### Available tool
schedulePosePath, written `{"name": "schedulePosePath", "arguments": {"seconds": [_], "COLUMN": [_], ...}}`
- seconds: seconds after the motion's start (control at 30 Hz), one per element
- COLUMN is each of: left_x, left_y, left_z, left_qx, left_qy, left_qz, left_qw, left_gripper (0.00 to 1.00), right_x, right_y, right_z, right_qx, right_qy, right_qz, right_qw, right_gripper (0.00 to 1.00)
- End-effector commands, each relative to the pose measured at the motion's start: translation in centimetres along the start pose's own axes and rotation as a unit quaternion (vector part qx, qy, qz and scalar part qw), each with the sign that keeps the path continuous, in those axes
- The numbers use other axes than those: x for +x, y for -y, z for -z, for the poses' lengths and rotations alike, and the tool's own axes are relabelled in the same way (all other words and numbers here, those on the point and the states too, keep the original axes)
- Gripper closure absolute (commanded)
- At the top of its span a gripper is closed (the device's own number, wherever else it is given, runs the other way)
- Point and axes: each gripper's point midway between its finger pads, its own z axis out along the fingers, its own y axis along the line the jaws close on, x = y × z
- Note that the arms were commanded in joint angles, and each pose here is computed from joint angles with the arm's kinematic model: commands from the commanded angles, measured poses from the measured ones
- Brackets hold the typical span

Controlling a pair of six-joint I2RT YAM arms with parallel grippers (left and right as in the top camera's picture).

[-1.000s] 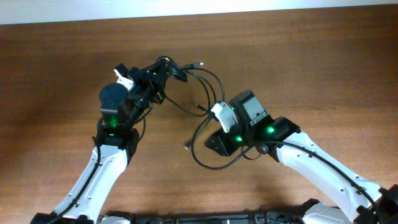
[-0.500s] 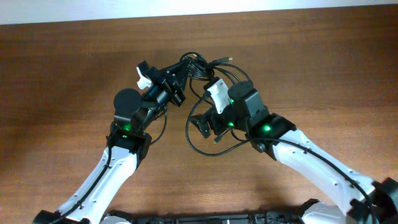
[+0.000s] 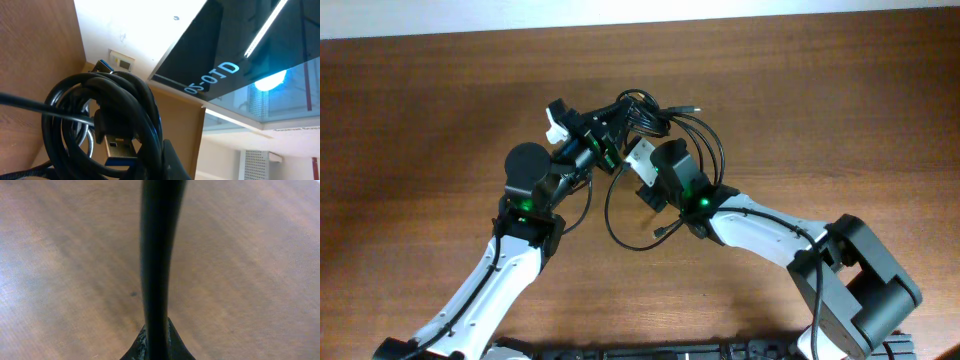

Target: Untangle cables

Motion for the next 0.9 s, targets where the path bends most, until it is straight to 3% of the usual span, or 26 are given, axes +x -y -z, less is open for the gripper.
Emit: {"name": "schedulePosePath", "arguments": {"seconds": [0.0,0.23,0.37,0.47,0.53,0.7,0.87], "left_x": [0.1,-3.5,-4.3,-6.4,-7.8,-8.0,-11.6], "left_y": [1.8,2.8,2.6,0.5,-0.4,-0.2,1.2], "left_z": [0.1,1.3,1.6,2.1,2.6,2.7,4.3], "left_qx": [0.021,0.027,0.022,-0.023,-0.04,-0.038,-0.005], "left_qy": [0.013,0.065,0.078,0.119,0.15,0.153,0.268], "left_qz": [-0.004,-0.058,-0.064,-0.059,-0.049,-0.053,-0.061], "left_qw": [1.0,0.996,0.995,0.991,0.987,0.986,0.961], "left_gripper": [1.0,1.0,1.0,1.0,1.0,1.0,1.0], "right_x": [-2.9,0.5,0.7,0.0,1.2,2.8,4.6], "right_y": [-3.9,-11.0,-11.6,-12.2,-12.1,-11.3,-11.2], "right_z": [3.3,11.2,12.7,14.4,15.3,15.4,17.1], "right_qx": [-0.089,-0.186,-0.211,-0.237,-0.238,-0.214,-0.218], "right_qy": [0.029,-0.071,-0.076,-0.062,-0.082,-0.117,-0.154], "right_qz": [-0.032,0.01,0.007,0.005,0.019,0.019,0.018], "right_qw": [0.995,0.98,0.974,0.97,0.968,0.97,0.964], "right_gripper": [0.96,0.96,0.96,0.96,0.96,0.96,0.96]}}
